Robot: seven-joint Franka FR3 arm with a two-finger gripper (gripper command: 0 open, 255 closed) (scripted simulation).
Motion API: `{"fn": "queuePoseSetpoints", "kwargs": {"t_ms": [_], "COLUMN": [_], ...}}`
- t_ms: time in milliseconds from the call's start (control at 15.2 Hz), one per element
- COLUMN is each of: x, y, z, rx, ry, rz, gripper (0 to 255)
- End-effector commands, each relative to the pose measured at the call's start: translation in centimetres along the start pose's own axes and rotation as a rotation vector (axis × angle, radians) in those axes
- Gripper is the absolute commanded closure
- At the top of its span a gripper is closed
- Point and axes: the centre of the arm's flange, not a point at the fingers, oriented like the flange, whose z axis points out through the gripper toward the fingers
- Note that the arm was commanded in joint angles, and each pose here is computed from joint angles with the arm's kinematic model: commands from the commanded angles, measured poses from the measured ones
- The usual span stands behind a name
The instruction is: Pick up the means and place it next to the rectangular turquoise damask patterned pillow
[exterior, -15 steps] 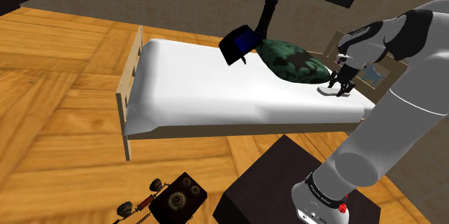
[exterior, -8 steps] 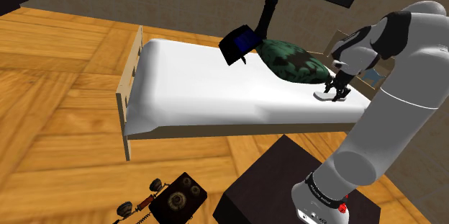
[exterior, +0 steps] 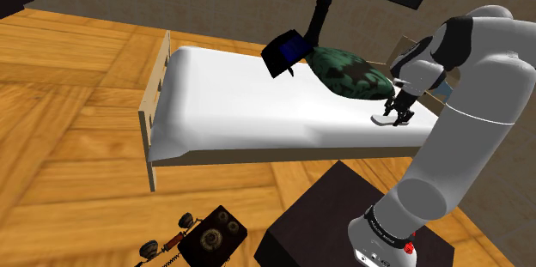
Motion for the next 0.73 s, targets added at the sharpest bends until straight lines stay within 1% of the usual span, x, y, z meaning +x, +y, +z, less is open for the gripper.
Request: {"fn": "queuePoseSetpoints", "kwargs": {"t_ms": [0,264,330,660], "x": [-0.01,-0.01,-0.01,-0.01], "y": [-0.02,-0.02,-0.02,-0.02], "z": [0.06,0.06,0.06,0.06], "rx": [-0.001,-0.001,-0.001,-0.001], "ry": [0.000,0.000,0.000,0.000], "rz": [0.000,0.000,0.000,0.000], "gripper": [255,255,0,0]}}
